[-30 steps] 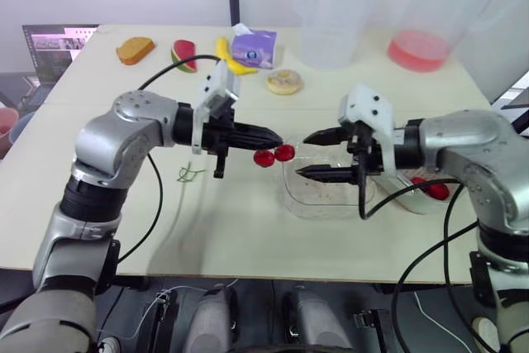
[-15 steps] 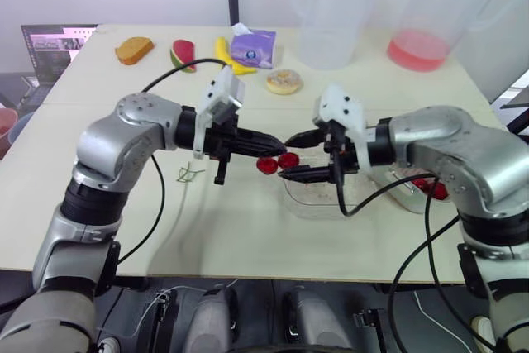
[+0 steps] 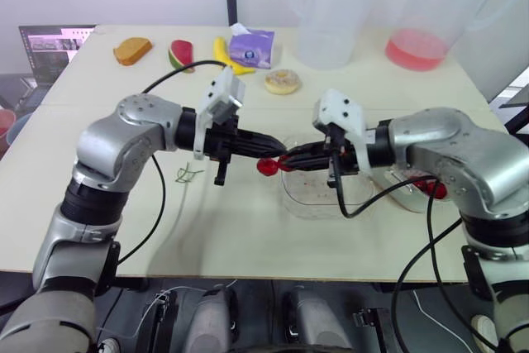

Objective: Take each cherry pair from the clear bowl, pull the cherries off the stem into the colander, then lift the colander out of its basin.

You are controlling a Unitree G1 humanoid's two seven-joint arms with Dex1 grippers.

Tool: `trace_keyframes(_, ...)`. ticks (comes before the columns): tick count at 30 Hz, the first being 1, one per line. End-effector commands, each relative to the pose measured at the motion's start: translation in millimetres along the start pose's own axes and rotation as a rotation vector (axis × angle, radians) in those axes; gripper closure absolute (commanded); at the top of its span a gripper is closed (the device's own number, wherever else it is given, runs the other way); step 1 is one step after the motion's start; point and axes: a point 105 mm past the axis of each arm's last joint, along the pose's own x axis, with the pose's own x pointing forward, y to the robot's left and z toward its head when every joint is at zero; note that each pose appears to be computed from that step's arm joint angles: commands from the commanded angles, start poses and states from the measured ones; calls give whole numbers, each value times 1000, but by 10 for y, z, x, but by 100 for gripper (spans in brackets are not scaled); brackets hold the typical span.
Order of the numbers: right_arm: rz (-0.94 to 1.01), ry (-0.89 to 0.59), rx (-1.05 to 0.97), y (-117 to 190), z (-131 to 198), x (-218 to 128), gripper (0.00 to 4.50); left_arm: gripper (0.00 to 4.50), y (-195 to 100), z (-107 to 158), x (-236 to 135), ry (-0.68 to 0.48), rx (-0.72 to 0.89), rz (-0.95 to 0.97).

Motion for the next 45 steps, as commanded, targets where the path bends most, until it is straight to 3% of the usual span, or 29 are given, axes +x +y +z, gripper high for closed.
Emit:
trace_keyframes(1,-14,57,0,2,-143,-17,448,450,-13,178,-69,-41,48,9)
trace_keyframes(15,-51,80,57,-48,-295,-89,448,450,23,187,-154,-48,27,44)
trace_keyframes(24,-287,-69,119,-263,36,-650,448,450,2,204,-311,-64,-4,97)
trace_keyframes(30,-745,24,381,-713,-473,-1252,448,450,-72,245,-288,-91,-9,96)
trace_keyframes(34,-968,60,495,-806,-794,-1569,448,450,-83,259,-288,-112,-17,106)
trace_keyframes(41,-1084,196,536,-727,-1162,-1680,448,450,-95,260,-267,-116,-22,107)
trace_keyframes(45,-1086,178,563,-722,-1248,-1649,448,450,-85,265,-270,-116,-25,112)
